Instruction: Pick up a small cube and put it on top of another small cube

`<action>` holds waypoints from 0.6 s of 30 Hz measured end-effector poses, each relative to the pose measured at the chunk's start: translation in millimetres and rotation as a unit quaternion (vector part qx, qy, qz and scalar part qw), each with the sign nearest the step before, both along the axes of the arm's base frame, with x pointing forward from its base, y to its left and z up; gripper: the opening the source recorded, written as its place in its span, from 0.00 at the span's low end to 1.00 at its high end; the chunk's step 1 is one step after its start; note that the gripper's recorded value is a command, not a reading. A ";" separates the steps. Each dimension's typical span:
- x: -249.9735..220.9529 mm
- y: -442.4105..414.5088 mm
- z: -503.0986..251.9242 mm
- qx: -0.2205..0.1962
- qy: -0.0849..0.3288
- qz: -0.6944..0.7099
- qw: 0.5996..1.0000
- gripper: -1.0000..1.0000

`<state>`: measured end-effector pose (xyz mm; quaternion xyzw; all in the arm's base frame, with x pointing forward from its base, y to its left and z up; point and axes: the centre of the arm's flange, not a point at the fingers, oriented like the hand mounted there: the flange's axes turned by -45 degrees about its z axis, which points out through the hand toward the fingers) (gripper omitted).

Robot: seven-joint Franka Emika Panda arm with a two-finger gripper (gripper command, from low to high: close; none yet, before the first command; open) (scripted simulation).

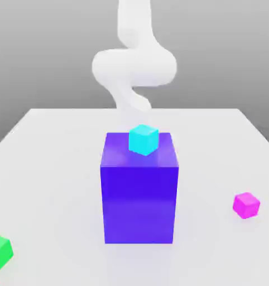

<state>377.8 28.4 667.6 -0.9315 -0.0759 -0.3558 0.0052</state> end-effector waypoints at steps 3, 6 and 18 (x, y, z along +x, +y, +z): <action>28.6 42.1 -57.4 -0.038 0.040 0.099 0.994 0.50; 43.4 86.6 -115.3 -0.076 0.074 0.194 0.975 0.50; -16.2 242.8 -350.8 -0.220 0.170 0.549 0.788 0.50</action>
